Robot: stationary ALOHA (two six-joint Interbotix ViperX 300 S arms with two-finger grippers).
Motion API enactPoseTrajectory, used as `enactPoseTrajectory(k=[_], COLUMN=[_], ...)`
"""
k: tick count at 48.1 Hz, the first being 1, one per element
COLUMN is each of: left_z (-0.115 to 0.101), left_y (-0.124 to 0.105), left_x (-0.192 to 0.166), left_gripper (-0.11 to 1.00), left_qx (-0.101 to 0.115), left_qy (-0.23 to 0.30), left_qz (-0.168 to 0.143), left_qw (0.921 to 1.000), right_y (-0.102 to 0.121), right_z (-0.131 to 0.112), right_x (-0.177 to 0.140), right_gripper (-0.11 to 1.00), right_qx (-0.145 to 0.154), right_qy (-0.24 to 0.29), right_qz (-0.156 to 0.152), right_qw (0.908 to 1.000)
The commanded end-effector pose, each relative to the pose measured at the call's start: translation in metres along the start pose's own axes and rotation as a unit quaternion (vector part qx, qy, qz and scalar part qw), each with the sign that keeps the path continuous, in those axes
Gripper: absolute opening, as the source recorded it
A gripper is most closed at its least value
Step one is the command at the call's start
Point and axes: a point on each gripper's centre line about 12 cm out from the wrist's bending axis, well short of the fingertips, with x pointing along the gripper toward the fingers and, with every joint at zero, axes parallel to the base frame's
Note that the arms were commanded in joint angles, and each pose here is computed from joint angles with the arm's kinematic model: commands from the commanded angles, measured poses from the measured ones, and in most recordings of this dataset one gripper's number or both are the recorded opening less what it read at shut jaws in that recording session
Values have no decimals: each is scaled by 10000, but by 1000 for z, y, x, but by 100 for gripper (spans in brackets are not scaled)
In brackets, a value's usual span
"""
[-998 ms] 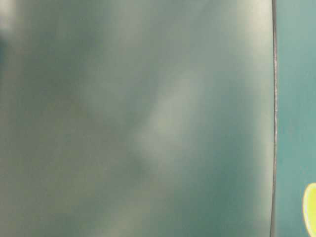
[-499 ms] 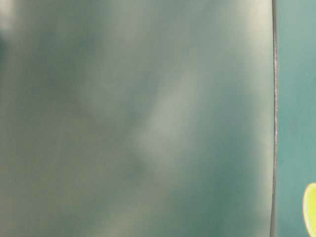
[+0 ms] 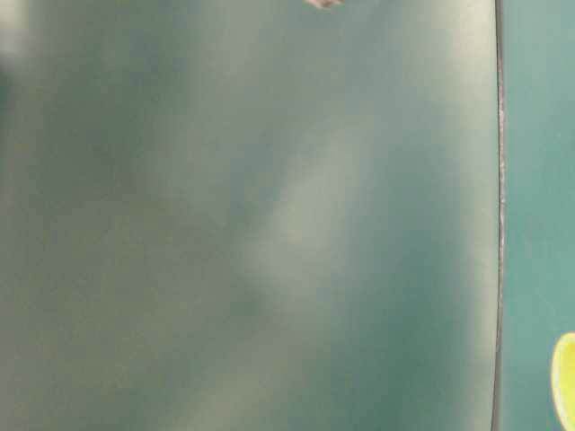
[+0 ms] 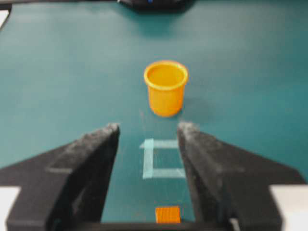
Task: Hold the block with right arm and the cup with left arm, then put the block into the cup.
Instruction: 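Open both grippers and move left toward the orange cup, right toward the orange block, then close left gripper on the cup and right gripper on the block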
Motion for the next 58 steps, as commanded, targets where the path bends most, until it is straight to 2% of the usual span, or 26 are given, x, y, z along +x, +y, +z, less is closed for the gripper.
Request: enactPoseTrajectory(k=[1,4,22,36,45,58], left_z=[-1,-7,-27,-44,-42,-49], left_y=[2,3,3,3,3,10], left_x=[7,12,35,54,69,89], left_gripper=[83,83,83,83,83,83], left_qx=[-43,-108,-158,-207,-208,-277], left_qy=[101,232,784,997,959,1114], left_qz=[38,54,49,41,40,132], left_qw=[9999,9997,9968,9948,9952,9933], right_y=[0,-1,-3,-4,-8,-14], right_z=[6,1,-28,-48,-60,-63], right_x=[7,11,32,48,59,66], right_gripper=[57,57,57,57,57,57], right_qx=[60,64,91,130,132,125], right_qy=[-70,37,533,990,1390,1482], right_qz=[-25,-36,-101,-156,-217,-319], right_qw=[10000,10000,9985,9949,9900,9884])
